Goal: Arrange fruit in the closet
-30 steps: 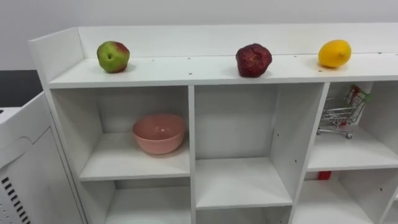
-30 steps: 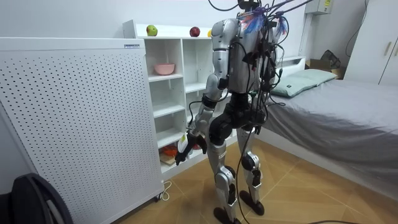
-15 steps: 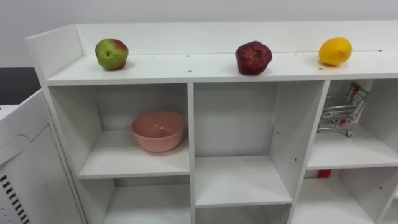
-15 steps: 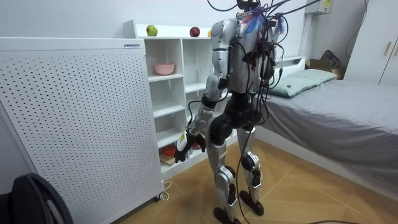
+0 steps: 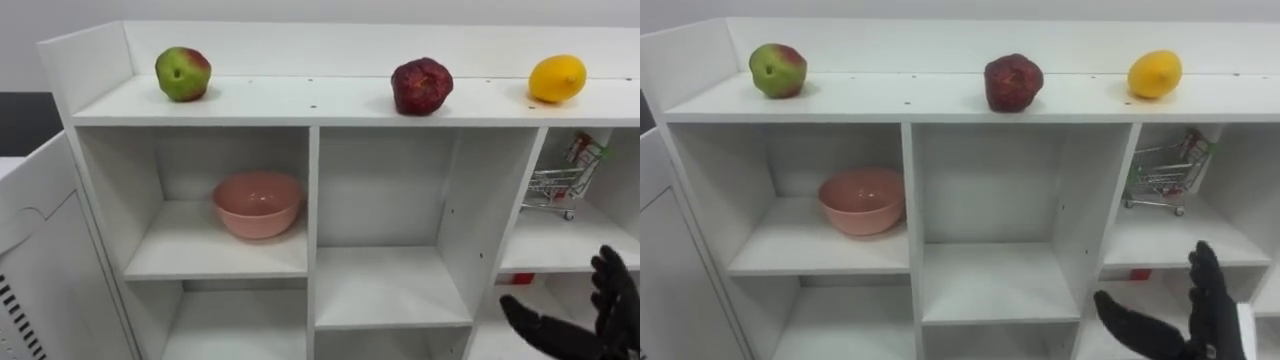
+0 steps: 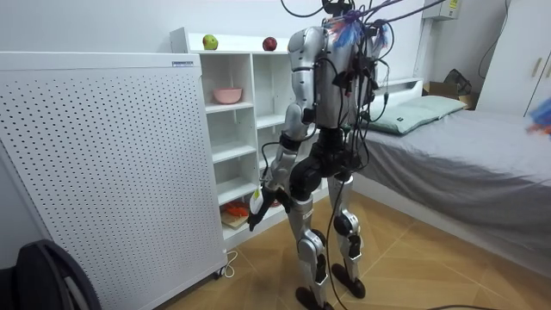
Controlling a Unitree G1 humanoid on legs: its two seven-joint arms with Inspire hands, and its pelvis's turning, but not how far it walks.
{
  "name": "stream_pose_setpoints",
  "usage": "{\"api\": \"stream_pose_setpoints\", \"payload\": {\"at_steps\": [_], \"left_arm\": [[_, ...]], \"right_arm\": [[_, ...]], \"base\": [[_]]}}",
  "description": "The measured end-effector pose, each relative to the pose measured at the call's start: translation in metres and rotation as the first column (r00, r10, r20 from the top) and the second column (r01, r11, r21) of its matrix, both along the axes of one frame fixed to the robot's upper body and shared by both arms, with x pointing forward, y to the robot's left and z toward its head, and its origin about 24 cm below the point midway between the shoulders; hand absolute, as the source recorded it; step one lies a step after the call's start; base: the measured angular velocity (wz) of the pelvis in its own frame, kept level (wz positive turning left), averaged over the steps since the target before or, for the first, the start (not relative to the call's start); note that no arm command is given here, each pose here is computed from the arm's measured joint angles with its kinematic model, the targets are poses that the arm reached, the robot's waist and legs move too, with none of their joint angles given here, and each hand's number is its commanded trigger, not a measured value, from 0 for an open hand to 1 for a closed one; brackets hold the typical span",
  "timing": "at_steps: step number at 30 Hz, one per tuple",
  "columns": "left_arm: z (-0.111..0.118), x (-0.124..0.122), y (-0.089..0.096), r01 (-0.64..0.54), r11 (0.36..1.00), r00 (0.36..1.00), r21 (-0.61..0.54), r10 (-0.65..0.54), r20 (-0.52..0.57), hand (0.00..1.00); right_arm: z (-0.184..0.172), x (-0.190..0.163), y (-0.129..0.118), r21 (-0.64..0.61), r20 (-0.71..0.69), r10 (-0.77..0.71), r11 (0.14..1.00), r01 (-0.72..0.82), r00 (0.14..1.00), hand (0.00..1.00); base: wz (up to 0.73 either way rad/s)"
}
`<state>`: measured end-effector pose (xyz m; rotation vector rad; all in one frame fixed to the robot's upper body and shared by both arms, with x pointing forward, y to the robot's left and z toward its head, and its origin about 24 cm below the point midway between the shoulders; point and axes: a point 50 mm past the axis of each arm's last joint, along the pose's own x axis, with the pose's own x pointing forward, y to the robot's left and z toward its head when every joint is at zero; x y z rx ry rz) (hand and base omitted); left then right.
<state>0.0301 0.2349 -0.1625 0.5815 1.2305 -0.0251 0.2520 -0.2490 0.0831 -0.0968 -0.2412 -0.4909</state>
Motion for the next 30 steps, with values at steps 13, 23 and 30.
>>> {"api": "stream_pose_setpoints", "payload": {"at_steps": [13, 23, 30], "left_arm": [[0.000, 0.000, -0.001, 0.018, 1.000, 1.000, -0.001, -0.018, -0.005, 0.00], [-0.001, 0.001, 0.001, 0.046, 0.999, 0.998, 0.000, -0.046, -0.043, 0.00], [0.000, 0.008, 0.000, 0.057, 0.998, 0.997, -0.017, -0.058, -0.053, 0.00]], "right_arm": [[0.052, 0.002, 0.013, -0.029, 0.238, 0.028, 0.999, -0.022, 0.971, 0.00], [0.089, 0.015, 0.025, -0.064, 0.366, 0.118, 0.993, -0.101, 0.923, 0.00], [0.093, 0.029, 0.029, -0.097, 0.341, 0.176, 0.984, -0.152, 0.923, 0.00]], "base": [[0.02], [0.02], [0.04]]}}
